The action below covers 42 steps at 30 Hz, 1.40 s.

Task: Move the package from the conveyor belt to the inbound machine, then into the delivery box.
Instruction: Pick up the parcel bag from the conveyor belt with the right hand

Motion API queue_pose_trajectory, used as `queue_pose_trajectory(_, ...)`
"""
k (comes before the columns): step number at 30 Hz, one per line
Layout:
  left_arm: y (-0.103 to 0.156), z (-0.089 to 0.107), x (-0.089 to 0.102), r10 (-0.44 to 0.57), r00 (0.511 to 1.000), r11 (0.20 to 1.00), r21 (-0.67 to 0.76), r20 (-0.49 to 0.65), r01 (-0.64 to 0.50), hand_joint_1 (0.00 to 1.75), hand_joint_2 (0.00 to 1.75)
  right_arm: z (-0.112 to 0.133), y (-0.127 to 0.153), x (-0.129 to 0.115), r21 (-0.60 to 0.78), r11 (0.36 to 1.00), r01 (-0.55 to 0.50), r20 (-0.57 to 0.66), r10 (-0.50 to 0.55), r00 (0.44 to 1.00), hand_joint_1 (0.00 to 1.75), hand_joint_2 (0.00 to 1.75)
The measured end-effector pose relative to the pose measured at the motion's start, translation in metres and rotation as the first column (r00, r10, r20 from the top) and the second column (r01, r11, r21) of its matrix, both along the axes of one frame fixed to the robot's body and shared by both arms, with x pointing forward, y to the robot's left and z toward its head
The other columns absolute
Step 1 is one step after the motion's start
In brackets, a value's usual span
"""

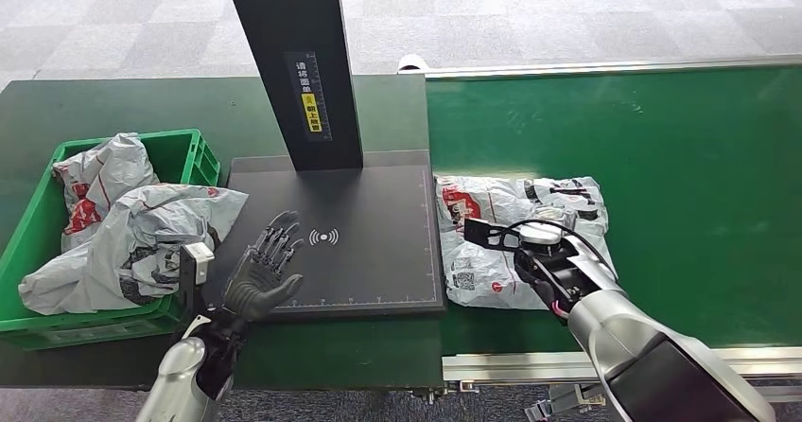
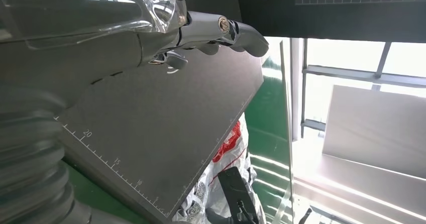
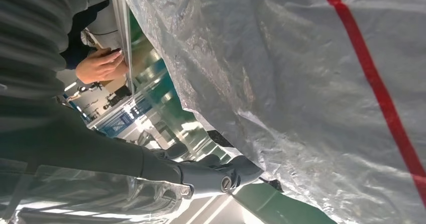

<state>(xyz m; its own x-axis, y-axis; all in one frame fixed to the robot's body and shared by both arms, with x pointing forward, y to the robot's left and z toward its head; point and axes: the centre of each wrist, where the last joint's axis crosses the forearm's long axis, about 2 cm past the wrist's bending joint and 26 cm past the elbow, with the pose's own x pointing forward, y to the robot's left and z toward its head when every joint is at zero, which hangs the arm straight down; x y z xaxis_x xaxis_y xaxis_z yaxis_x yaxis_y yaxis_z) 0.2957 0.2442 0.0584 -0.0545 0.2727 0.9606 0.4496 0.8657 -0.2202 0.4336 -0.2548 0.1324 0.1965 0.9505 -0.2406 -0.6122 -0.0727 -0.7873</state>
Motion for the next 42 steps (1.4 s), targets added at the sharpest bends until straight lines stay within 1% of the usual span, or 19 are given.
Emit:
queue_pose_trajectory(2, 0.0, 0.0, 0.001, 0.0, 1.0, 1.0, 0.0, -0.001, 0.0, 0.0, 1.75, 0.0, 0.002, 0.0, 0.001, 1.0, -0.006, -0.007, 0.006, 1.0, 0.02, 1.75)
queue_pose_trajectory(3, 0.0, 0.0, 0.001, 0.0, 1.0, 1.0, 0.0, -0.002, 0.0, 0.0, 1.75, 0.0, 0.003, 0.0, 0.001, 1.0, -0.007, -0.008, 0.007, 1.0, 0.08, 1.75)
queue_pose_trajectory(4, 0.0, 0.0, 0.001, 0.0, 1.0, 1.0, 0.001, -0.003, 0.0, 0.0, 1.75, 0.0, 0.003, 0.0, 0.002, 1.0, -0.008, -0.008, 0.008, 1.0, 0.27, 1.75)
queue_pose_trajectory(7, 0.0, 0.0, 0.002, 0.0, 1.0, 1.0, 0.001, -0.005, 0.0, 0.0, 1.75, 0.0, 0.004, 0.0, 0.004, 1.0, -0.013, -0.012, 0.013, 1.0, 1.4, 1.75)
queue_pose_trajectory(8, 0.0, -0.001, 0.002, 0.0, 1.0, 1.0, 0.001, -0.005, 0.0, 0.0, 1.75, 0.0, 0.005, 0.0, 0.007, 1.0, -0.016, -0.015, 0.017, 1.0, 1.64, 1.75)
queue_pose_trajectory(10, 0.0, -0.001, 0.002, 0.0, 1.0, 1.0, 0.002, -0.007, 0.0, 0.0, 1.75, 0.0, 0.005, -0.001, 0.015, 0.999, -0.028, -0.022, 0.028, 0.999, 1.75, 1.75)
queue_pose_trajectory(15, 0.001, -0.001, 0.002, 0.001, 1.0, 1.0, 0.002, -0.008, -0.001, 0.0, 1.75, -0.004, 0.006, -0.003, 0.048, 0.996, -0.071, -0.038, 0.072, 0.997, 1.75, 1.75)
queue_pose_trajectory(20, 0.001, -0.001, 0.003, -0.005, 1.0, 1.0, 0.002, -0.006, 0.005, 0.0, 1.75, -0.005, 0.007, -0.004, 0.125, 0.985, -0.115, -0.076, 0.125, 0.989, 1.75, 1.75)
queue_pose_trajectory(25, 0.001, 0.001, 0.006, -0.011, 1.0, 1.0, -0.005, -0.001, 0.011, 0.0, 1.75, -0.005, 0.009, -0.005, 0.251, 0.952, -0.178, -0.135, 0.216, 0.967, 1.75, 1.75)
queue_pose_trajectory(31, 0.003, 0.003, 0.01, -0.01, 1.0, 1.0, -0.001, 0.006, 0.01, 0.0, 1.75, -0.005, 0.015, -0.006, 0.334, 0.913, -0.232, -0.14, 0.292, 0.946, 1.75, 1.75)
queue_pose_trajectory(34, 0.005, 0.003, 0.011, -0.007, 1.0, 1.0, -0.003, 0.006, 0.007, 0.0, 1.75, -0.004, 0.019, -0.006, 0.386, 0.875, -0.292, -0.075, 0.345, 0.936, 1.75, 1.75)
queue_pose_trajectory(38, 0.011, 0.002, 0.004, 0.001, 1.0, 1.0, -0.014, 0.008, -0.001, 0.0, 1.75, 0.001, 0.028, -0.004, 0.467, 0.771, -0.434, 0.135, 0.423, 0.896, 1.75, 1.75)
queue_pose_trajectory(40, 0.013, 0.001, -0.001, 0.004, 1.0, 1.0, -0.015, 0.01, -0.004, 0.0, 1.75, 0.005, 0.033, -0.003, 0.487, 0.726, -0.486, 0.217, 0.438, 0.872, 1.75, 1.75)
queue_pose_trajectory(42, 0.015, 0.0, -0.005, 0.005, 1.0, 1.0, -0.014, 0.011, -0.005, 0.0, 1.75, 0.008, 0.037, -0.002, 0.497, 0.706, -0.504, 0.251, 0.439, 0.862, 1.75, 1.75)
